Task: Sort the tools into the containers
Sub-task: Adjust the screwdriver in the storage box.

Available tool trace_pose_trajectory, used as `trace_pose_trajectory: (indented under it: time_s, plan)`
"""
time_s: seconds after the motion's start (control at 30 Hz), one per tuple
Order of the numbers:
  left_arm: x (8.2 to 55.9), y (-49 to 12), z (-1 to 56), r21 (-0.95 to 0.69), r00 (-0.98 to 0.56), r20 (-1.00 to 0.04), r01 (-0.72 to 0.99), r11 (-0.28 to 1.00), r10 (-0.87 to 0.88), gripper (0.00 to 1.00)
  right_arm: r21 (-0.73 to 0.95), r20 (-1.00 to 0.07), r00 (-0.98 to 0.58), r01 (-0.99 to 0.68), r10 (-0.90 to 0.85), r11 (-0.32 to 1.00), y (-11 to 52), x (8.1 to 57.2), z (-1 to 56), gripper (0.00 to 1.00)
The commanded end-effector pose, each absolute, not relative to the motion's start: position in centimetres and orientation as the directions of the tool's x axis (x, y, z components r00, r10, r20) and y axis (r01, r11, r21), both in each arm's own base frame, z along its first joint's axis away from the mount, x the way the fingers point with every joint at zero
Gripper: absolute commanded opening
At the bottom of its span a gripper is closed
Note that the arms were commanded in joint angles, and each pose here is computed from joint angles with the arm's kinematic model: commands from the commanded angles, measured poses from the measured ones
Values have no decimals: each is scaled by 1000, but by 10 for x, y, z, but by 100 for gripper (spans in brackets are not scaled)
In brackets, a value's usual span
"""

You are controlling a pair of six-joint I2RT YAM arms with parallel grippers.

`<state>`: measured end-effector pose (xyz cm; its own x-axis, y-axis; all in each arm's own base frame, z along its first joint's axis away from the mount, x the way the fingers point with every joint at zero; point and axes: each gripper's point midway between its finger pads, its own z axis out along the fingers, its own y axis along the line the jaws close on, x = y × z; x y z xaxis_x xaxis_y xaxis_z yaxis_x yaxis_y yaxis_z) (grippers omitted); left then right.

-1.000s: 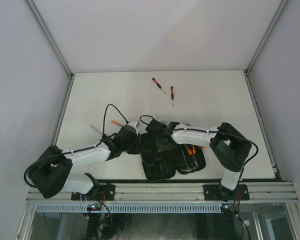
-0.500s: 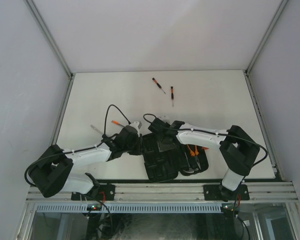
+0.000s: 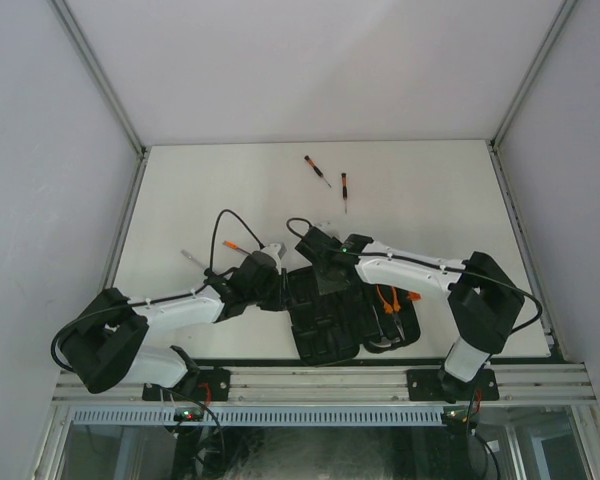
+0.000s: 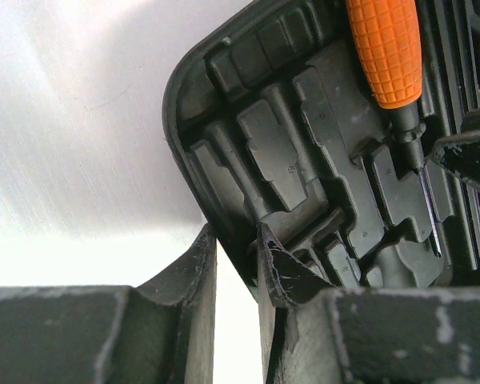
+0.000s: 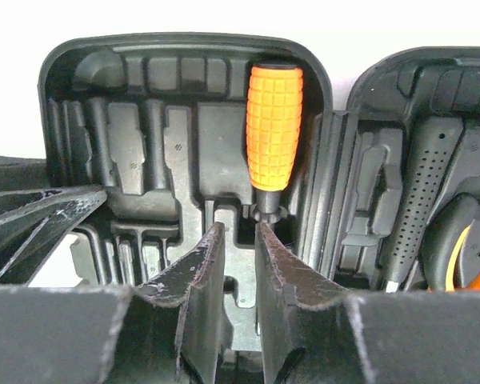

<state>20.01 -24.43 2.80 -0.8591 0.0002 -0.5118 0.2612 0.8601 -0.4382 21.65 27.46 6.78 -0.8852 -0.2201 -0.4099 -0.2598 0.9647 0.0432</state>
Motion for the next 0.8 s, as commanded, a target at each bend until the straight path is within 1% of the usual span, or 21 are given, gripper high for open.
trace_pose_trajectory:
  time_s: [0.0,0.1,0.23,0.57,0.77]
  plan:
    - [208,-277,62,-530,-828,-560,339,778,-21,0,19,-431,-877,-245,-213,969,273,231,73,21]
    - [208,-276,62,-531,-829,-559,336,778,-23,0,8,-408,-886,-245,-220,970,270,230,66,20]
    - [208,-277,62,-532,-830,-558,338,776,-21,0,-5,-391,-892,-243,-226,970,268,230,60,16]
    - [207,-279,64,-538,-830,-557,345,769,-18,0,23,-354,-905,-260,-235,965,271,232,48,10]
    - [208,-280,65,-540,-830,-558,346,767,-18,0,4,-301,-921,-260,-247,966,266,226,36,9]
